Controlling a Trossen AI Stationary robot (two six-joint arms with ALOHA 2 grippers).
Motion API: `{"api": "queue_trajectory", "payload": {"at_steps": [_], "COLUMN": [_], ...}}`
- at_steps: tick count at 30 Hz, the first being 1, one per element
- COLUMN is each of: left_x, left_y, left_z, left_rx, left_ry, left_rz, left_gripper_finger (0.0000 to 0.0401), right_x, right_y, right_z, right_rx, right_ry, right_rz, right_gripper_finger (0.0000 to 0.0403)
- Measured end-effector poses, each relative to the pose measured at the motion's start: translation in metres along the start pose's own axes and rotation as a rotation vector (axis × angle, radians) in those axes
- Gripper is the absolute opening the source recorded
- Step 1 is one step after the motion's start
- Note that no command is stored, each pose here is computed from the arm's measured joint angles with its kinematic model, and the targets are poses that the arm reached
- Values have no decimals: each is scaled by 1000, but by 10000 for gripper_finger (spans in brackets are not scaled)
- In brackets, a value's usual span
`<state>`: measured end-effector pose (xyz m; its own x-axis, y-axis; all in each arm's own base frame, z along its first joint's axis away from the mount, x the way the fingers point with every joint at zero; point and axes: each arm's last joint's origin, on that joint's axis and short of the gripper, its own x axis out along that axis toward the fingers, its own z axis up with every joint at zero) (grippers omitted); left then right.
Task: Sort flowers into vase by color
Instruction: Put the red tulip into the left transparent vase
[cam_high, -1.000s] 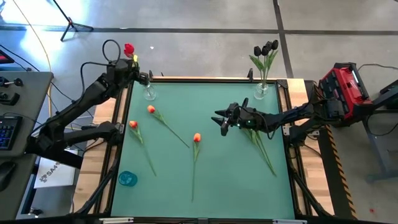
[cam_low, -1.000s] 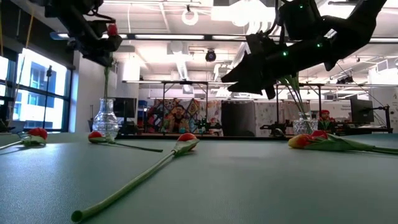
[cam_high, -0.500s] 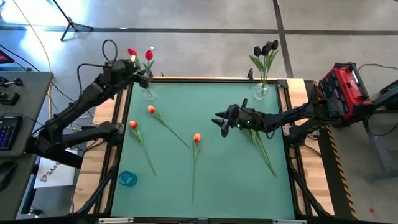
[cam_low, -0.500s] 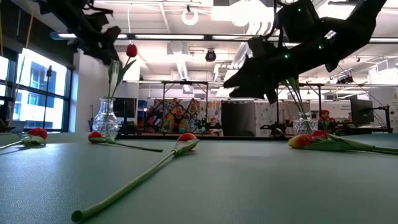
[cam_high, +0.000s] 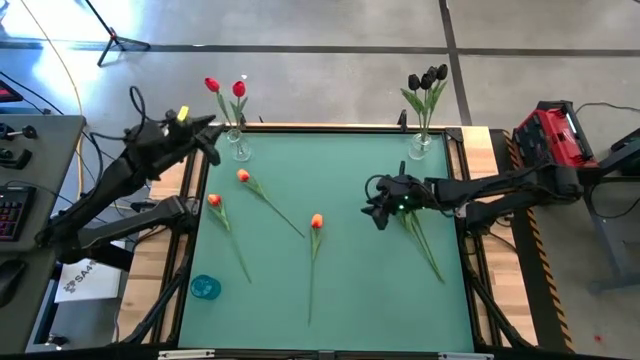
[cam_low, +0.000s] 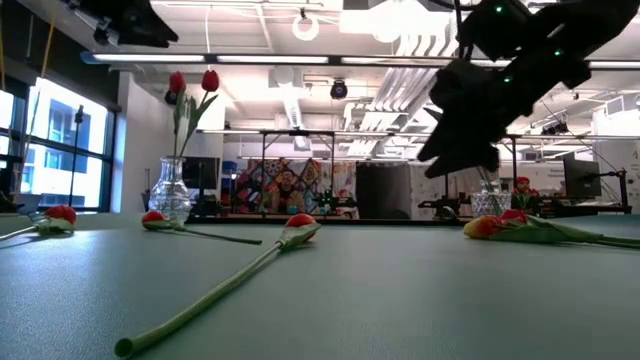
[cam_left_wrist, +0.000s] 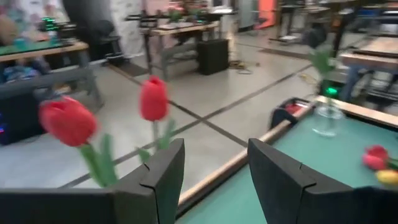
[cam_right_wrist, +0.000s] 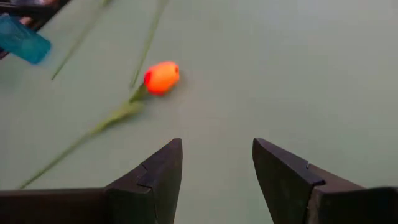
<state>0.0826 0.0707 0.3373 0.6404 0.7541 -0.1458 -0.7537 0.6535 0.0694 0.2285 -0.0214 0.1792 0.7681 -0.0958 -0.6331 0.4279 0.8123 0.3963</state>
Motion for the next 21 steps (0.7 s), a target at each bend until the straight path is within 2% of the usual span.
{"api": "queue_trajectory", "payload": {"at_steps": [4, 10, 15, 21], "left_x": [-3, -3, -3, 1], "left_y": [-7, -12, -16, -21], "left_z": [-18, -38, -45, -61], "left_rx": [14, 53, 65, 64], "left_ry": [10, 39, 65, 117], "left_rz": [-44, -36, -77, -107], "left_gripper_finger": [164, 147, 139, 138], "right_x": [-10, -26, -41, -51], "right_y": [1, 4, 9, 8], "right_z": [-7, -7, 6, 10], "right_rx": [66, 159, 189, 220], "right_ry": [87, 198, 308, 337], "right_rz": [16, 22, -97, -243], "right_gripper_finger": [185, 185, 185, 185]}}
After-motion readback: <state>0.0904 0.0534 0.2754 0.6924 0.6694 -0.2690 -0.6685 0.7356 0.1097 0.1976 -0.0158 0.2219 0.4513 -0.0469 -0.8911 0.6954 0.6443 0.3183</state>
